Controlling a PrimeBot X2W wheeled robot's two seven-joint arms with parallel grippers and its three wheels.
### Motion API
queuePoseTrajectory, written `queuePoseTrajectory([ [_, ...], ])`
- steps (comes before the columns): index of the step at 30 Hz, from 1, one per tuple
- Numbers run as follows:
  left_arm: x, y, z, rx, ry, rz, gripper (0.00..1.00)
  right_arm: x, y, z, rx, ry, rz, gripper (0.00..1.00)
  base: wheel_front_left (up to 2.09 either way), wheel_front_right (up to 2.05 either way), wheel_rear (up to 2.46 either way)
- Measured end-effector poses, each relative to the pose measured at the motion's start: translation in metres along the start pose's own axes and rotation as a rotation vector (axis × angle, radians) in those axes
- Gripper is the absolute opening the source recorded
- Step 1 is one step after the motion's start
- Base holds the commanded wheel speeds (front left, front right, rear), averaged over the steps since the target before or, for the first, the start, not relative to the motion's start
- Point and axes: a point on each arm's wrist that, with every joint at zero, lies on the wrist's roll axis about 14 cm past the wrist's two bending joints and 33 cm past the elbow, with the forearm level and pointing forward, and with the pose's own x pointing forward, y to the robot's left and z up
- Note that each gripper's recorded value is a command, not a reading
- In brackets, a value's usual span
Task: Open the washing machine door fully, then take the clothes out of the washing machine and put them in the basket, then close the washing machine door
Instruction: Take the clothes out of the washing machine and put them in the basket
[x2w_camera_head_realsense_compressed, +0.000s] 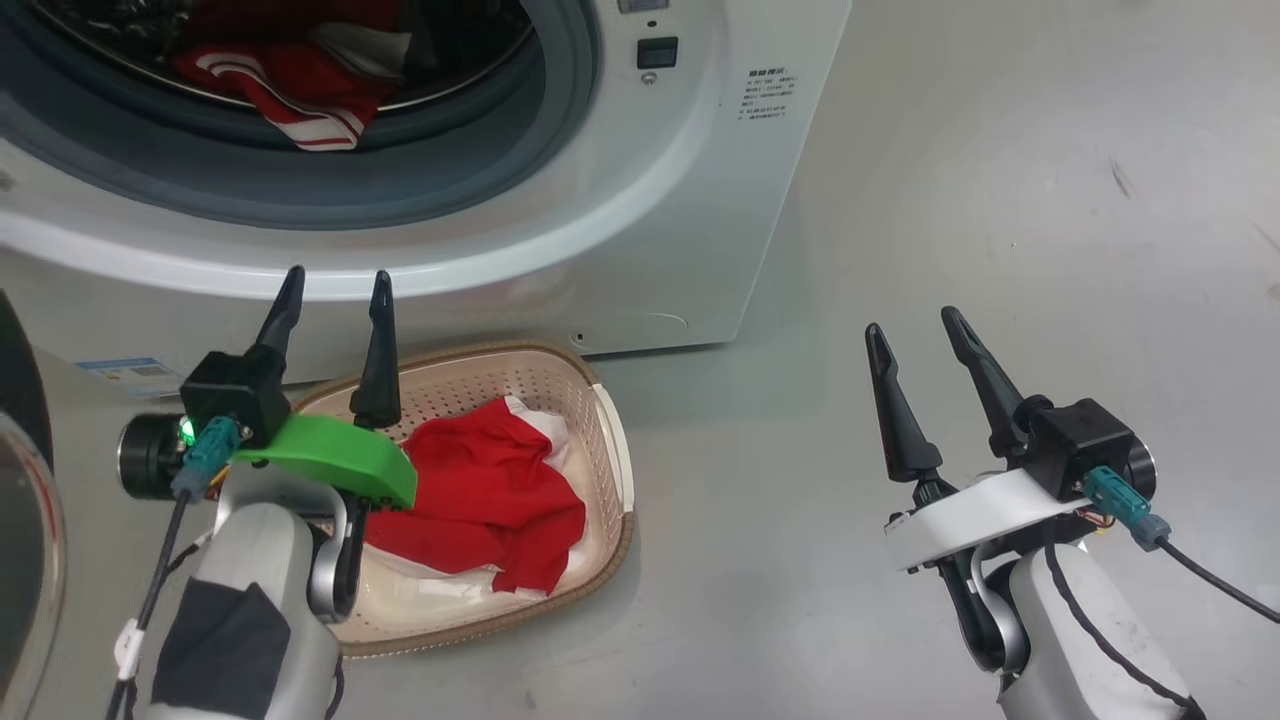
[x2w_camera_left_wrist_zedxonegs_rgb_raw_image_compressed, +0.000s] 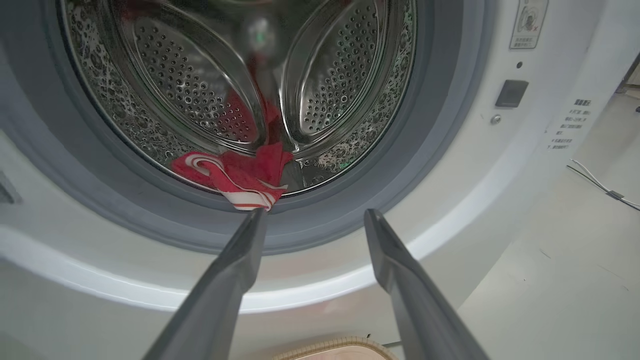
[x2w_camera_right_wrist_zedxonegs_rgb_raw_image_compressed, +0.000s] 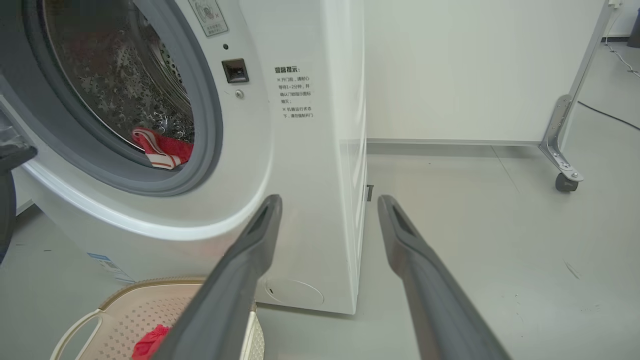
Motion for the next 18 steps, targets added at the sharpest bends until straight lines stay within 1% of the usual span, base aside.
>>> queuePoseTrajectory([
  [10, -0.051, 0.01, 0.008, 0.039, -0.017, 0.063, 1.0, -0.023, 0.014, 0.012, -0.008, -0.026, 0.024, 1.0, 0.0, 0.0, 0.0],
  [18, -0.085, 0.009, 0.012, 0.049, -0.03, 0.083, 1.0, -0.043, 0.02, 0.018, -0.02, -0.04, 0.027, 1.0, 0.0, 0.0, 0.0],
])
